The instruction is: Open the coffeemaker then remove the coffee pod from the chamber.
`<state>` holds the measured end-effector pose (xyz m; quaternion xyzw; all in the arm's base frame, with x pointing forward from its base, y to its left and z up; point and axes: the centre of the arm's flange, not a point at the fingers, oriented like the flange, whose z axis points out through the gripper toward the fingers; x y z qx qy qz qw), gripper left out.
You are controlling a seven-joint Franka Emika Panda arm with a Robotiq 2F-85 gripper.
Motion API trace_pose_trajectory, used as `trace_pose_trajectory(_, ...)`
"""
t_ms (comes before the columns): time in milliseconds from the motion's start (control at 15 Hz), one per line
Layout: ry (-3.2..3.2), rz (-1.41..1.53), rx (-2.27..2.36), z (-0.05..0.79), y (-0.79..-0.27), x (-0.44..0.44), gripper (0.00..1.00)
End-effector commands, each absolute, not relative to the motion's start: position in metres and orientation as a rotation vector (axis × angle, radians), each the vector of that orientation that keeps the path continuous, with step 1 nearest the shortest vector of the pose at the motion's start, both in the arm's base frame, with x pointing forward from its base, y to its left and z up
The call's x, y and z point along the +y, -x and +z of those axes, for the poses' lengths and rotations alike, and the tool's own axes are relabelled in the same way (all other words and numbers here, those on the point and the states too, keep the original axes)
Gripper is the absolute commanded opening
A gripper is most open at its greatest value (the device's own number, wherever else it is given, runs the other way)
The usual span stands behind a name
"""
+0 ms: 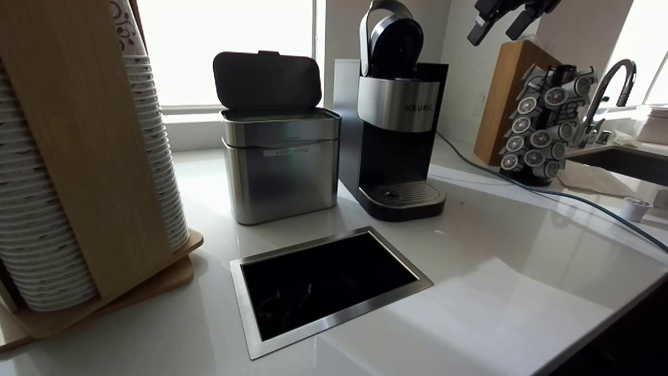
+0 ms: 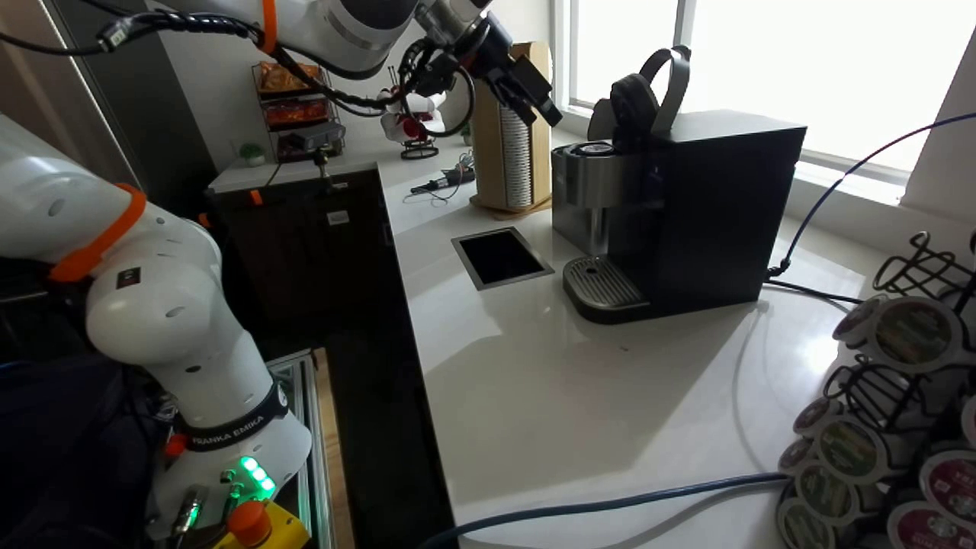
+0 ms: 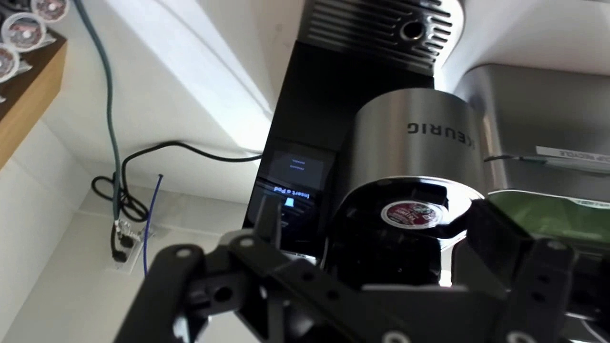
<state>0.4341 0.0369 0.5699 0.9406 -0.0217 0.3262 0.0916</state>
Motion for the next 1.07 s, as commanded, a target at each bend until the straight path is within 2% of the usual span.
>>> trace_pose_trajectory(0,-2.831,0.997,-0.072,0.573,-0.435,0.031,1.00)
trace_pose_trajectory(200,-2.860,1.049,-0.074,0.578,-0.435,0.023,1.00)
trace_pose_trajectory(267,-2.882,0.975,-0.177,0.579,-0.441,0.025,1.00)
trace_pose_trajectory(667,-2.955,0.791,-0.581,0.575,-0.494,0.022,1.00)
trace_pose_trajectory(800,-2.953,0.821,-0.655,0.579,-0.511,0.007,1.00)
trace_pose_trajectory(867,-2.937,0.831,-0.559,0.572,-0.485,0.015,1.00)
trace_pose_trajectory(1000,-2.936,0.834,-0.601,0.575,-0.499,0.005,1.00)
